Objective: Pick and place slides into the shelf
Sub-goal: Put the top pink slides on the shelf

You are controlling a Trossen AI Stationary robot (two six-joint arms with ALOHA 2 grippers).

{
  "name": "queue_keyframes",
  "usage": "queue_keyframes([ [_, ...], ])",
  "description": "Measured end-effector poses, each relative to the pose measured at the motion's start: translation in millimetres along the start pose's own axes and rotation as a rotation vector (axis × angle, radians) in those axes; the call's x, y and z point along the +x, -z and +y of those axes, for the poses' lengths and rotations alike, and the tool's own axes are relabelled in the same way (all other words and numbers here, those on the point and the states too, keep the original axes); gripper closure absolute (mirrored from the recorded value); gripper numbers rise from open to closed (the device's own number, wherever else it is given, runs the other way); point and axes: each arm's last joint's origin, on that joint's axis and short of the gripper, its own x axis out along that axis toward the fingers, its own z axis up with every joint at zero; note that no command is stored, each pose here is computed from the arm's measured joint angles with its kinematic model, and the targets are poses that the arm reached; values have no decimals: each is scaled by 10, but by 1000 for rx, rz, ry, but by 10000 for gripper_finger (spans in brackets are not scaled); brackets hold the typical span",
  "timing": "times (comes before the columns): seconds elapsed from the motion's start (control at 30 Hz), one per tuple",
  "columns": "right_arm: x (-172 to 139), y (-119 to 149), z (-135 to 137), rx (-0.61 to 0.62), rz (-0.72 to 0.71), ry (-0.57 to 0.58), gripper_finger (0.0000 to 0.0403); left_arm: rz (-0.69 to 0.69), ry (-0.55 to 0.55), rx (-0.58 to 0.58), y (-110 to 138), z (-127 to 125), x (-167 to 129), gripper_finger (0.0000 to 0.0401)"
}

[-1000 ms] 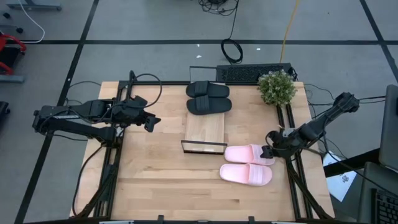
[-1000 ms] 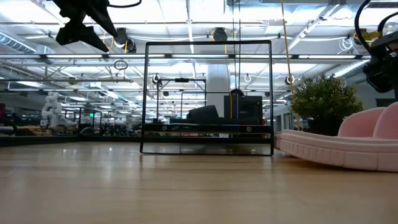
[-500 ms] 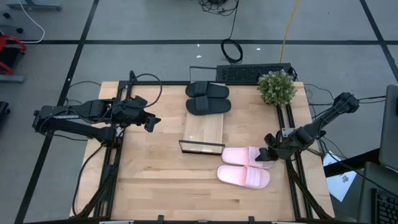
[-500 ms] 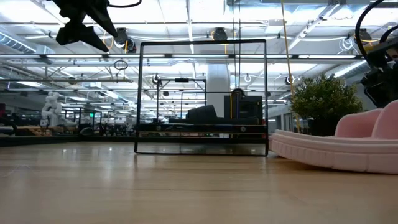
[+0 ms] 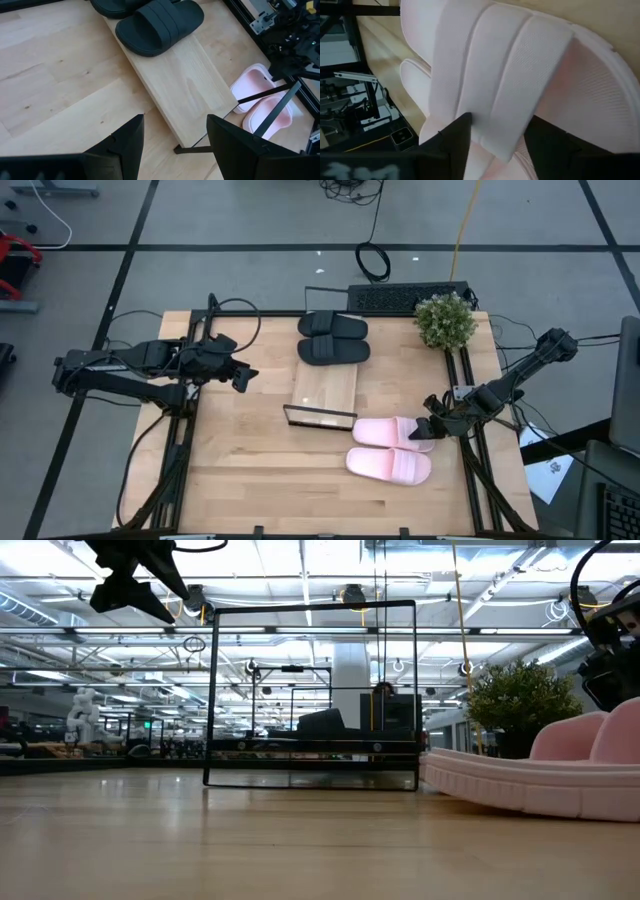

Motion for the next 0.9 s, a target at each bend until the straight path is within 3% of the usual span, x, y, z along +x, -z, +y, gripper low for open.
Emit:
queue_keyframes([
  [0.37,-6,3,11,-36,5,-14,392,0,1,3,-1,0,-1,192],
  [0.9,-258,23,292,-15,34,-318,401,12,11,10,3,-3,-1,192],
])
